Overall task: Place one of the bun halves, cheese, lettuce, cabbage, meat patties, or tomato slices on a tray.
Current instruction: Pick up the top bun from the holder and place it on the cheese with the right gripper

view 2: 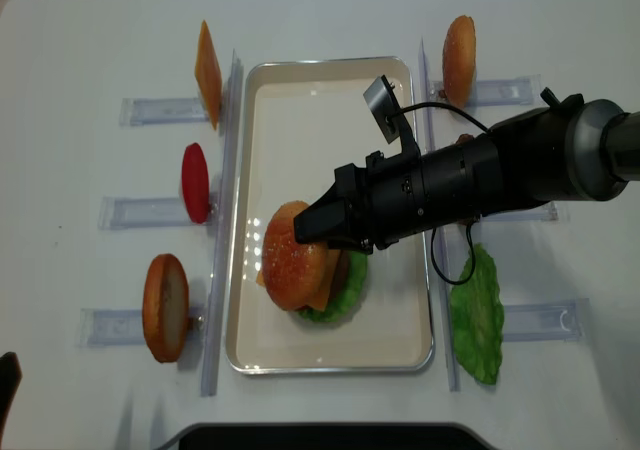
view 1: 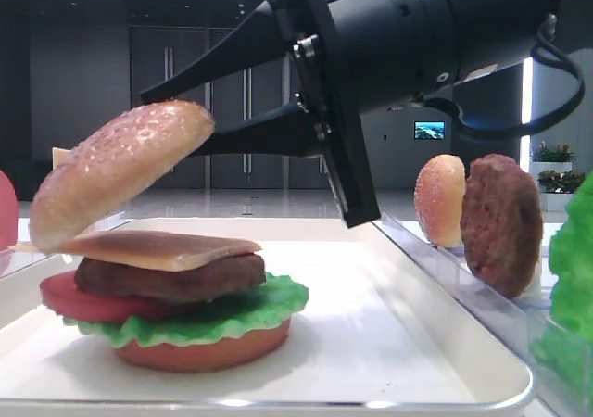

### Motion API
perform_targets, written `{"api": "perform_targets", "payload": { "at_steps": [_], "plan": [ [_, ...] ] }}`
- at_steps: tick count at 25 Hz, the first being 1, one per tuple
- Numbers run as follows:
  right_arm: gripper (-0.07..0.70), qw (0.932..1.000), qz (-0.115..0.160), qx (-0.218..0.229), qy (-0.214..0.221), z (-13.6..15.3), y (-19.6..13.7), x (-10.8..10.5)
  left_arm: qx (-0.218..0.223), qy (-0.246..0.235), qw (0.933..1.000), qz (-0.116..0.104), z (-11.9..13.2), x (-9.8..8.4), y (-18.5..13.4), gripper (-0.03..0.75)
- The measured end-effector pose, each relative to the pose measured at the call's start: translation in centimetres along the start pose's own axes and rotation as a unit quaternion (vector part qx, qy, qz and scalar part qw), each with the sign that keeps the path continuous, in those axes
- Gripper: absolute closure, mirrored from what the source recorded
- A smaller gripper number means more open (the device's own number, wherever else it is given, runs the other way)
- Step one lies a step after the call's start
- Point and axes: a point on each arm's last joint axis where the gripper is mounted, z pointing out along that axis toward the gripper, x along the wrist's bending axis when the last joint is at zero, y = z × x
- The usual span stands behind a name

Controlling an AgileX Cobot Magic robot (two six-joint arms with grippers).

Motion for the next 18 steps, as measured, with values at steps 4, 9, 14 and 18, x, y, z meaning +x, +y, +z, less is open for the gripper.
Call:
{"api": "perform_targets", "payload": {
  "at_steps": [4,9,14,18],
  "plan": [
    [0.432,1.0,-0.007,0.0,0.0,0.0,0.0,0.0,0.0,0.0,1.0,0.0,0.0,0.0,0.0,0.389],
    [0.433,1.0,-0.008,0.0,0.0,0.0,0.0,0.0,0.0,0.0,1.0,0.0,0.0,0.0,0.0,0.389],
    [0.428,0.9998,-0.02,0.0,0.0,0.0,0.0,0.0,0.0,0.0,1.0,0.0,0.0,0.0,0.0,0.389],
    [0.358,0.9996,-0.029,0.0,0.0,0.0,0.0,0.0,0.0,0.0,1.0,0.0,0.0,0.0,0.0,0.389]
  ]
}}
